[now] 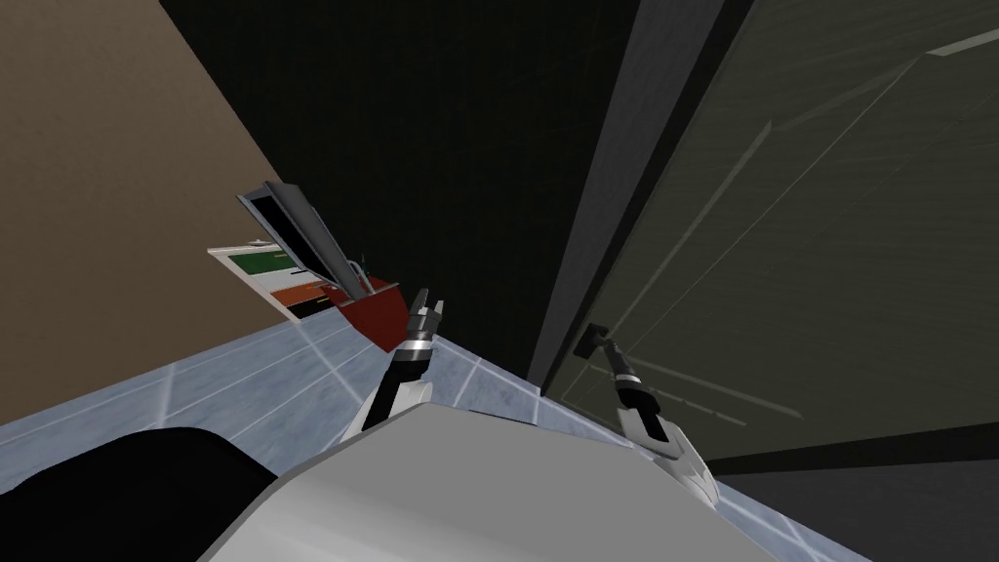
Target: Pull the door open
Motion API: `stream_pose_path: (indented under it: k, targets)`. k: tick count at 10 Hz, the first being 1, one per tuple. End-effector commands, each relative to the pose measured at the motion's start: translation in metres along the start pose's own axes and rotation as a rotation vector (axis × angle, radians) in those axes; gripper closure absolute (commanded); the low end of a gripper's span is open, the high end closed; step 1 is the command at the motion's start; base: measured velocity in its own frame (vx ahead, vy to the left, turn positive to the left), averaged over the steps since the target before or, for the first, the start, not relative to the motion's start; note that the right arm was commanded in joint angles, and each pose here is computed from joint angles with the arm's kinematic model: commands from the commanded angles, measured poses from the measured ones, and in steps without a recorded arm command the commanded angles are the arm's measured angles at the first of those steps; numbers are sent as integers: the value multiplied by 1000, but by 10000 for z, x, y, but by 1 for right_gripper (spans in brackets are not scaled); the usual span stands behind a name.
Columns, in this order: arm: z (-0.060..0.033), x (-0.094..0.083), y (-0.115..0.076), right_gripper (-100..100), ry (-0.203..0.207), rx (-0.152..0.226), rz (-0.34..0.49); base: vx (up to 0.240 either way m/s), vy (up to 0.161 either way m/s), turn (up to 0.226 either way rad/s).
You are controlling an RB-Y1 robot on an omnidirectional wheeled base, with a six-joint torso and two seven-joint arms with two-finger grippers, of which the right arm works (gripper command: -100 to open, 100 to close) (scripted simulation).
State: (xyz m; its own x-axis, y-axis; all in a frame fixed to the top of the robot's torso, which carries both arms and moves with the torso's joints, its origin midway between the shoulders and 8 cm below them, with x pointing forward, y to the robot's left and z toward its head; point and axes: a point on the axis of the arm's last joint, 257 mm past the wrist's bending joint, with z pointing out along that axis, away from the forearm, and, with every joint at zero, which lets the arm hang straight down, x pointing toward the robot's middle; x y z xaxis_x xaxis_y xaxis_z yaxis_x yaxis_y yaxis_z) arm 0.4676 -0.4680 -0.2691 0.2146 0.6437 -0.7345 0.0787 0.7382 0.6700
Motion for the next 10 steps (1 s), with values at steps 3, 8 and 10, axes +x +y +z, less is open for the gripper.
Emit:
stream_pose_path:
  k: [3,8,10]
  targets:
    - [-85,-11,-62,-100,20,-1,-146,-13,80,-71]
    - [-234,-24,-185,-100,61,-5,-389,-11,58,-72]
    - [-272,-25,-216,-100,72,-7,-459,-10,60,-53]
